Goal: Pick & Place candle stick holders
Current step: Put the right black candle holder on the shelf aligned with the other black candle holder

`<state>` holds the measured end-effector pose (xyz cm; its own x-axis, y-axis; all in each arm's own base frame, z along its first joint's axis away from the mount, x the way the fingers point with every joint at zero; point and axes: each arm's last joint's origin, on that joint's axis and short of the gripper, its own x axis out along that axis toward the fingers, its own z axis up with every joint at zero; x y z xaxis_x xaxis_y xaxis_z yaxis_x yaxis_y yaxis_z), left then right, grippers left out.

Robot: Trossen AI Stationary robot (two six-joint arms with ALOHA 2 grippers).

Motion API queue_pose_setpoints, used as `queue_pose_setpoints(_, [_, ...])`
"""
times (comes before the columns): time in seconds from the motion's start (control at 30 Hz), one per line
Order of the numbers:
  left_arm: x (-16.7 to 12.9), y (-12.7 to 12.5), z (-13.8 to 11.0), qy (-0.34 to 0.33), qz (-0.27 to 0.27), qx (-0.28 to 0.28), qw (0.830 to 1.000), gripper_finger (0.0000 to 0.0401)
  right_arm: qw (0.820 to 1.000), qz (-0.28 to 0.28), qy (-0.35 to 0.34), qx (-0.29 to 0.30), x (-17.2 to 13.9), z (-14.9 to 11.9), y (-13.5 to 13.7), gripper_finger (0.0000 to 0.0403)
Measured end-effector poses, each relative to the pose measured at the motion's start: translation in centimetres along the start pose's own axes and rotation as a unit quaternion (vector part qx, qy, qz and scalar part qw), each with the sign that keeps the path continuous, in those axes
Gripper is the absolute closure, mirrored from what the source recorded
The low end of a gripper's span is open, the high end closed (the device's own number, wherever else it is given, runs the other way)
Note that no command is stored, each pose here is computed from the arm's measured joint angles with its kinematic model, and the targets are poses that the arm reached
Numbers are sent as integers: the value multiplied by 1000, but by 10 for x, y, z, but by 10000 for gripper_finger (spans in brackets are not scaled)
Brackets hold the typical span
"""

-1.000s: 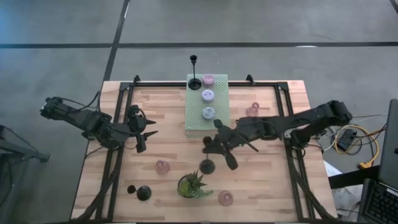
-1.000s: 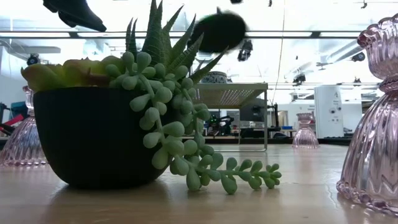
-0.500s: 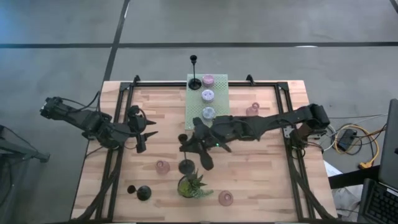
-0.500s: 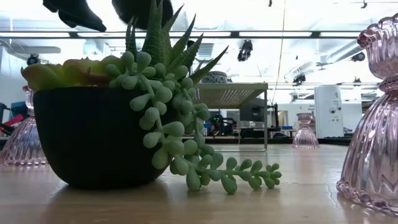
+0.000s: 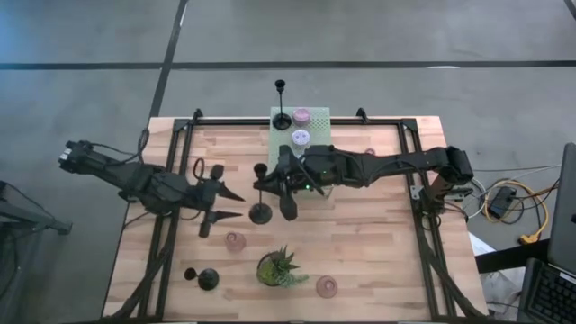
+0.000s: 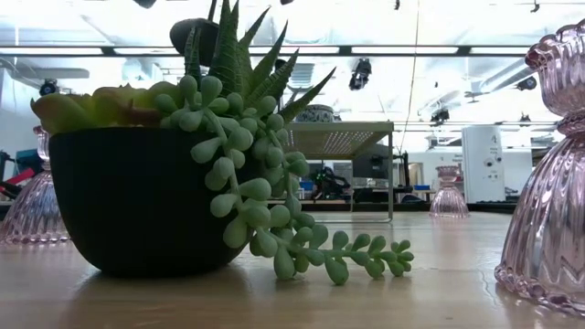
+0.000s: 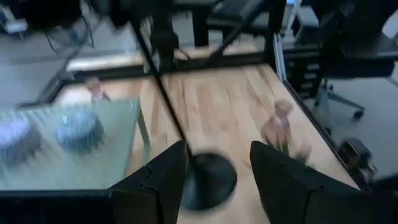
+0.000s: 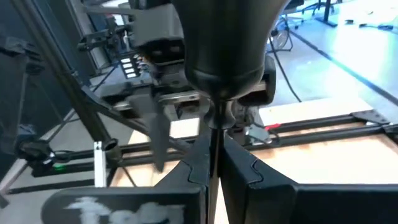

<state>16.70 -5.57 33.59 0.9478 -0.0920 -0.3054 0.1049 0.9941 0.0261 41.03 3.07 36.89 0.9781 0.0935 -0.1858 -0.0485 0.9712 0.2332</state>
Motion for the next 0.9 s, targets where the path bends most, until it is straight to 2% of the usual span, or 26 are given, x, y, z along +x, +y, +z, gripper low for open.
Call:
queue_pose_setpoints(0.27, [27, 12, 6, -22, 24, -12, 999, 218, 1000, 9, -9, -14, -2, 9, -2, 392])
queue_pose_setpoints(0.47, [40, 24, 15, -30, 3, -32, 999, 218, 1000, 17, -12, -16, -3, 11, -1, 392])
queue_pose_setpoints(0.63, [45, 29, 25, -34, 1, -22, 999, 219, 1000, 16, -9, -15, -2, 10, -1, 392])
queue_pose_setpoints(0.77, [43, 30, 35, -47, 1, -14, 999, 236, 1000, 16, -6, -15, -2, 9, -1, 392])
queue_pose_setpoints(0.9, [41, 32, 39, -55, 4, -9, 998, 280, 1000, 16, -7, -15, -2, 9, -1, 392])
